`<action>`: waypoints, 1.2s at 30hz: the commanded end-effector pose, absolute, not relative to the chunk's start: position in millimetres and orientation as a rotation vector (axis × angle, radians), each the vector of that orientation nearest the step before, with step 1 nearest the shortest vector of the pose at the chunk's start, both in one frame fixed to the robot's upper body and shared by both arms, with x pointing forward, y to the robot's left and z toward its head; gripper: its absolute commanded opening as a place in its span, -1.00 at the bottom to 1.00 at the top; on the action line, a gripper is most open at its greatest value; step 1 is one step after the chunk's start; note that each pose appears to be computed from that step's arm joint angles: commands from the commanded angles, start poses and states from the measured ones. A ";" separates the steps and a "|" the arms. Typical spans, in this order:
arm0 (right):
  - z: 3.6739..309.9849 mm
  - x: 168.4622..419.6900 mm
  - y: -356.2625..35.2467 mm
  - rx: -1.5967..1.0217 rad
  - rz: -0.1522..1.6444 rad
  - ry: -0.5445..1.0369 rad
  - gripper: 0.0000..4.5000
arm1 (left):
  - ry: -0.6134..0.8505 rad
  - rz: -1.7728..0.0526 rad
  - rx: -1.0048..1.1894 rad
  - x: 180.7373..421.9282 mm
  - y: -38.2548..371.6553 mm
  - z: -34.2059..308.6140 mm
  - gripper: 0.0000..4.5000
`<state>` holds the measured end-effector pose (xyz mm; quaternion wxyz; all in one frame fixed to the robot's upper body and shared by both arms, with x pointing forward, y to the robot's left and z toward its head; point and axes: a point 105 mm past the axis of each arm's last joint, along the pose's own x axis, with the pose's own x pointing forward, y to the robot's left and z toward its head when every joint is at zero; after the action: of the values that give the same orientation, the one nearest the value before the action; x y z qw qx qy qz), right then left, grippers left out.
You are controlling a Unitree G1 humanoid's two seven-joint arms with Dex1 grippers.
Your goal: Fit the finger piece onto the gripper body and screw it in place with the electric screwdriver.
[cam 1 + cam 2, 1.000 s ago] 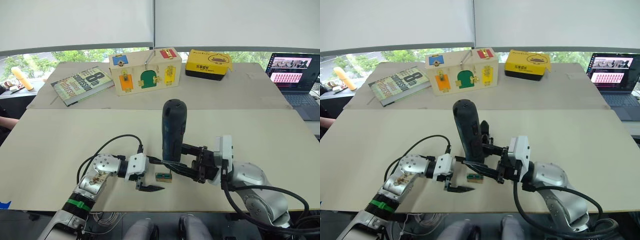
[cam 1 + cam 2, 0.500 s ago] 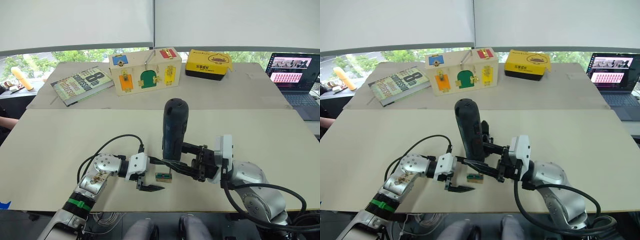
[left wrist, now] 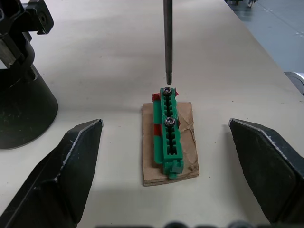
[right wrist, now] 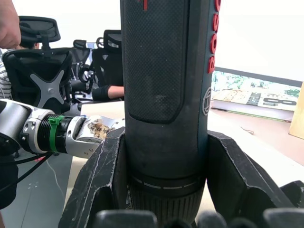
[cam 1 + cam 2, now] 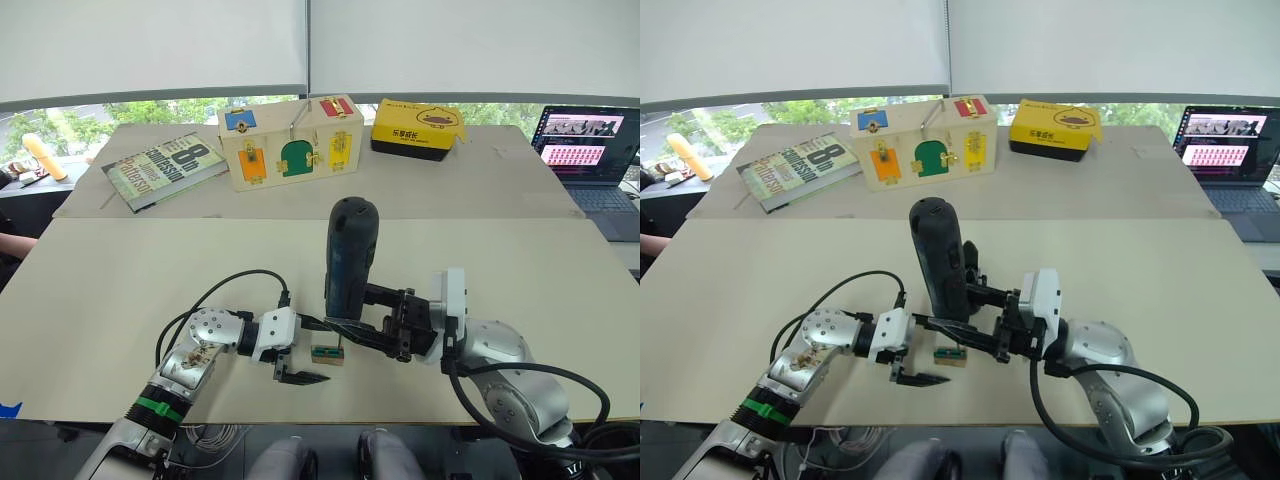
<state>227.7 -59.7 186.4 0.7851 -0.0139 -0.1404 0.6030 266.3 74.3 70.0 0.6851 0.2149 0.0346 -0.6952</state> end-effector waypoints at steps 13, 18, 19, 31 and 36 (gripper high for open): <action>197.6 222.7 -60.0 -0.062 1.311 -0.372 -0.16 | 0.019 -1.572 0.500 266.3 67.7 81.1 1.00; 196.5 223.4 -60.1 -0.058 1.310 -0.362 -0.16 | 0.018 -1.573 0.499 266.5 67.1 81.4 1.00; 196.5 223.5 -60.0 -0.057 1.309 -0.361 -0.16 | 0.018 -1.573 0.499 266.5 67.0 81.5 1.00; 198.1 220.7 -55.0 -0.040 1.328 -0.361 -0.16 | 0.015 -1.572 0.500 266.5 66.6 82.5 1.00; 197.6 220.5 -55.2 -0.045 1.332 -0.359 -0.16 | 0.014 -1.570 0.499 266.2 66.5 83.0 1.00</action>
<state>228.7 -58.2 181.0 0.7865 -0.0192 -0.1284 0.6038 266.0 70.9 71.2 0.6829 0.2142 0.0302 -0.6977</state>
